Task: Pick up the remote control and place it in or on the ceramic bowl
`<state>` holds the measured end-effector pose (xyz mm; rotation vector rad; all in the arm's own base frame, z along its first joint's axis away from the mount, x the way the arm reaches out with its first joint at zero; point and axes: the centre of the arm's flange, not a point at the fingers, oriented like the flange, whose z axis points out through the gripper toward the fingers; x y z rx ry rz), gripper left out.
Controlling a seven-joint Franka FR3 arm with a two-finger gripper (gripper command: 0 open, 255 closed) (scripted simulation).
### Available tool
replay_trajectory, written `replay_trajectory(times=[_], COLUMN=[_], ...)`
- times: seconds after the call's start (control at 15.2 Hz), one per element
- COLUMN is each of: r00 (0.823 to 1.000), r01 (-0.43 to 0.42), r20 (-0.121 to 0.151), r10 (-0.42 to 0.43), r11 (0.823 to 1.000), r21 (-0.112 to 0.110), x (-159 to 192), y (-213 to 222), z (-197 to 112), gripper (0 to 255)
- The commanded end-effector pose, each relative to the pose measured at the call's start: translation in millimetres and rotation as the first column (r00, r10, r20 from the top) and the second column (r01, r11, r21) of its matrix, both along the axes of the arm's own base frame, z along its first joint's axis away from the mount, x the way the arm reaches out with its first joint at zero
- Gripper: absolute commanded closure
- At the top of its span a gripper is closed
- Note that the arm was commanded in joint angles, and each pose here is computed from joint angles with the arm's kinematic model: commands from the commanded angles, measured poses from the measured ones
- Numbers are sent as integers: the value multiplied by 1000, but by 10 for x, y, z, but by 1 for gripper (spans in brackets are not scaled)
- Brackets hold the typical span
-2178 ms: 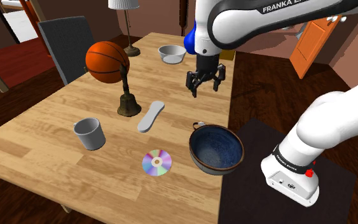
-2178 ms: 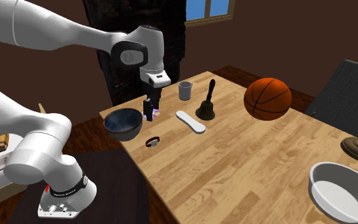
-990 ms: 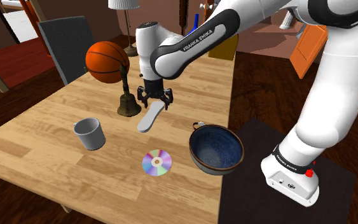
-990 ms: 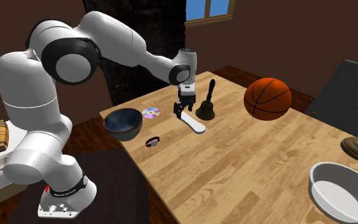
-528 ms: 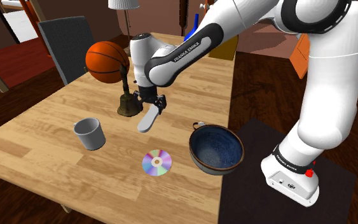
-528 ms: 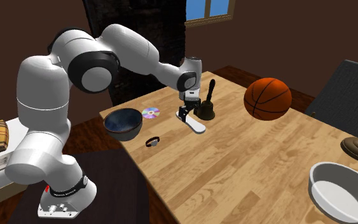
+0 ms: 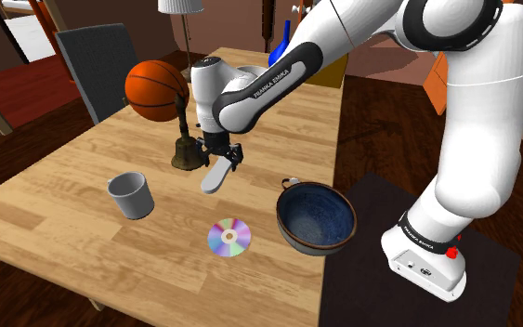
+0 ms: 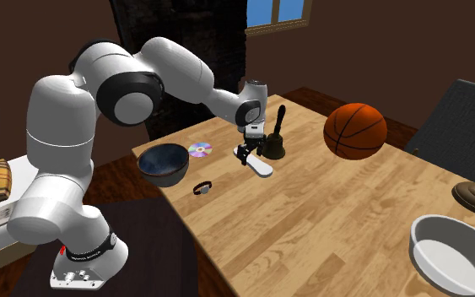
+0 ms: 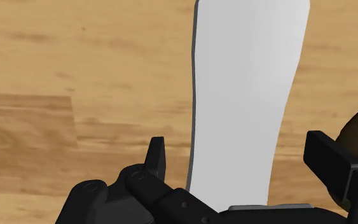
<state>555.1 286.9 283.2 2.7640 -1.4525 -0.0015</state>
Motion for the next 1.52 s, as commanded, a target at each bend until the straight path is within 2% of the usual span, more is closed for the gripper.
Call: replay_trajectory(times=[0.0,0.07,0.13,0.73,1.45], r00=[1000,1000,1000,1000,1000], r01=[0,0,0,0,0], r20=[0,0,0,0,0], r10=[0,0,0,0,0], r11=[1000,1000,1000,1000,1000], r21=[0,0,0,0,0], x=[0,0,0,0,0], y=[0,0,0,0,0], z=[-1,-1,-1,-1,580], gripper=[0,0,255,255,255])
